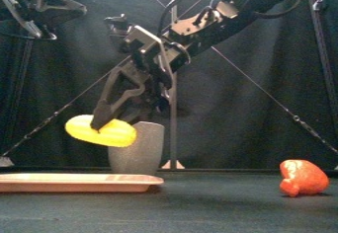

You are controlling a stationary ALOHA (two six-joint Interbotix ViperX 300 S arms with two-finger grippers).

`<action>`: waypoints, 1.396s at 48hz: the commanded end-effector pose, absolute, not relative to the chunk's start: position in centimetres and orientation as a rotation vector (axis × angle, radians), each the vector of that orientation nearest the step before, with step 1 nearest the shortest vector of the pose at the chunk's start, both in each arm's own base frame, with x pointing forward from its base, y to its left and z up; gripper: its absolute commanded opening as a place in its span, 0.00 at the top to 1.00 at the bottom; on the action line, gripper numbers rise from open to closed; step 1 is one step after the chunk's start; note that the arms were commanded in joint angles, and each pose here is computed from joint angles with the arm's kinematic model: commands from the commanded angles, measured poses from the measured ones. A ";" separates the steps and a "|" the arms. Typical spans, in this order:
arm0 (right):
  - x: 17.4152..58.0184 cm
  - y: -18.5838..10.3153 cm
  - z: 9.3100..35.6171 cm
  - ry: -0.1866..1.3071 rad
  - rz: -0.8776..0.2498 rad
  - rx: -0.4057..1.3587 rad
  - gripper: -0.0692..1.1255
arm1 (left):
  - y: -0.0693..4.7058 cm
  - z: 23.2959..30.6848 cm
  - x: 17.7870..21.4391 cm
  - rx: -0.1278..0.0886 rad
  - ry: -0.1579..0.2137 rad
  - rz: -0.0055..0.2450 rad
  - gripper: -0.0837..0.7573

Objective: Pick the corn then place it on the pink plate
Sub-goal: Drop corn on the pink plate and return to neutral

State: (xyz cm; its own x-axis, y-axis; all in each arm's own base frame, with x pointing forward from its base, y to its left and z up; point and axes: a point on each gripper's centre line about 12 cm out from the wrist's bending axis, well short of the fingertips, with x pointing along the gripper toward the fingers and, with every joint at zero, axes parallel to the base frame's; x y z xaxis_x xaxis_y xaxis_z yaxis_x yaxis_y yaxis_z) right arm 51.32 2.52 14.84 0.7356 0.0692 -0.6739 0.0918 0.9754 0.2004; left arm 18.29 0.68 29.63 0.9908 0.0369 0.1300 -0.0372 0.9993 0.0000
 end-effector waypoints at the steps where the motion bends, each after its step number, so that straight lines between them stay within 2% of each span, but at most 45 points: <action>1: 52.4 2.1 16.9 0.690 -0.013 0.224 0.34 | 0.73 30.57 18.34 0.005 -0.156 0.040 0.94; 10: 52.2 1.8 16.7 0.693 -0.015 0.207 0.14 | 0.73 30.57 18.34 0.005 -0.156 0.040 0.94; 15: 51.8 1.7 17.2 0.693 -0.013 0.192 0.08 | 0.73 30.57 18.34 0.005 -0.156 0.040 0.94; 19: 51.3 1.6 18.5 0.673 -0.008 0.160 0.08 | 0.74 30.57 18.34 0.003 -0.156 0.040 0.94; 25: 50.0 1.0 21.7 0.619 -0.008 0.120 0.08 | 0.74 30.51 18.34 0.002 -0.155 0.040 0.94; 33: 46.5 -0.7 26.8 0.516 -0.031 0.099 0.08 | 0.71 30.45 18.34 0.000 -0.153 0.039 0.94; 44: 40.5 -1.2 31.6 0.340 -0.035 0.040 0.08 | 0.74 30.38 18.33 0.003 -0.152 0.040 0.94; 53: 34.3 -0.7 33.8 0.135 -0.020 0.014 0.08 | 0.72 30.47 18.33 0.011 -0.155 0.039 0.94; 67: 25.7 -0.5 33.8 -0.028 -0.014 0.014 0.08 | 0.79 30.41 18.30 0.012 -0.153 0.043 0.94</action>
State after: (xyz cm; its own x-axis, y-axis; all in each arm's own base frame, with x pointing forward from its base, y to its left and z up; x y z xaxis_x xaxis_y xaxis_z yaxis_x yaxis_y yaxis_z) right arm 27.53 -0.56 32.87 0.9994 -0.0168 -0.0308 0.0175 0.9996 0.0207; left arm 18.27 0.72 29.66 0.9906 0.0387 0.1315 -0.0396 0.9992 0.0046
